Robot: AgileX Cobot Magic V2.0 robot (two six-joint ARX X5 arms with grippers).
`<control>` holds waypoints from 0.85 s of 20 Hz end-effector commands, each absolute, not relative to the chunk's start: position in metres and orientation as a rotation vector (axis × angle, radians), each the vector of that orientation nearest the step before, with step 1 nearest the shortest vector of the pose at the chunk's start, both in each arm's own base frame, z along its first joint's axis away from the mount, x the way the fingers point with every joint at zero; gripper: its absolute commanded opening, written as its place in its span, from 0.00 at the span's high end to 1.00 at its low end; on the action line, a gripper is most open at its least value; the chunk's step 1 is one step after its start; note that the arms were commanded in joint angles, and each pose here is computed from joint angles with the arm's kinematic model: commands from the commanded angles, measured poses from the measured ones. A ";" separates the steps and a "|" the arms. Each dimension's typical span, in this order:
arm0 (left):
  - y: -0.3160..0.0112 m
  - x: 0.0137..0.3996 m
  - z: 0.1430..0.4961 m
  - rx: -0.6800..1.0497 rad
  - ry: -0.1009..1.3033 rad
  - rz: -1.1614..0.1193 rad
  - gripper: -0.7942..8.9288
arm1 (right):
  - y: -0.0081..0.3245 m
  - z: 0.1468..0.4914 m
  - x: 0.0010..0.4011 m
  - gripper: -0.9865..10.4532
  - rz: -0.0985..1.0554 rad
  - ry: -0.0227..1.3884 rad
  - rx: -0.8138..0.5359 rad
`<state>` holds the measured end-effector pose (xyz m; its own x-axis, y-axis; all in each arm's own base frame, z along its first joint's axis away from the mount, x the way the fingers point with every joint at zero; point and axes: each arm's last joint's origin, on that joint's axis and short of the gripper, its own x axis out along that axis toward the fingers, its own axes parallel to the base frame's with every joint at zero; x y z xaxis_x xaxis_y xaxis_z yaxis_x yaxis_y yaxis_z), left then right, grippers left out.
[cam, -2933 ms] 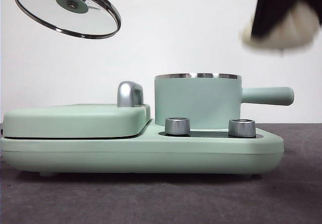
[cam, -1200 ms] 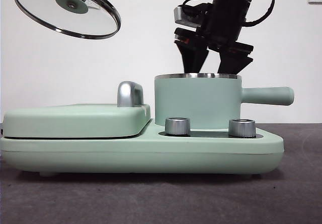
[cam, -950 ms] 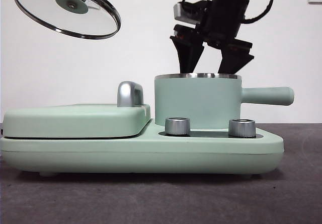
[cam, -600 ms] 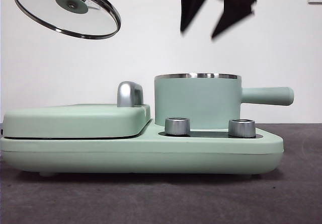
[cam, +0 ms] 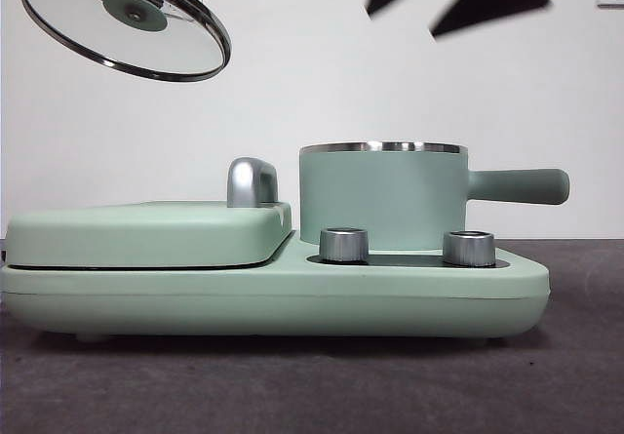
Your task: Put the buns in a small steamer
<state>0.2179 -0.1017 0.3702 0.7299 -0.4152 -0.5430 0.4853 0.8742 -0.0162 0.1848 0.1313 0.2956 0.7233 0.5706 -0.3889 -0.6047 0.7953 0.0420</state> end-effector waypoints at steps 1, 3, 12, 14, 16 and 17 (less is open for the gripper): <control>-0.103 0.218 0.378 0.120 0.525 -0.500 0.91 | 0.122 0.283 0.172 0.56 0.600 0.422 -0.093; -0.103 0.218 0.378 0.120 0.524 -0.502 0.91 | 0.108 0.278 0.159 0.56 0.532 0.428 -0.112; -0.117 0.224 0.372 0.112 0.531 -0.573 0.91 | 0.059 0.291 0.114 0.56 0.324 0.423 -0.141; -0.122 0.226 0.371 0.115 0.525 -0.587 0.91 | 0.053 0.293 0.107 0.56 0.304 0.408 -0.136; -0.128 0.229 0.369 0.117 0.517 -0.606 0.91 | 0.049 0.294 0.101 0.56 0.286 0.392 -0.130; -0.132 0.230 0.368 0.118 0.512 -0.615 0.91 | 0.046 0.295 0.098 0.56 0.282 0.384 -0.127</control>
<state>0.2273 -0.1267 0.3621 0.6875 -0.4956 -0.5308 0.5654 0.8240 -0.0370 0.0992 0.0471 0.2921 0.8832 0.2451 -0.3999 -0.2936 0.9538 -0.0639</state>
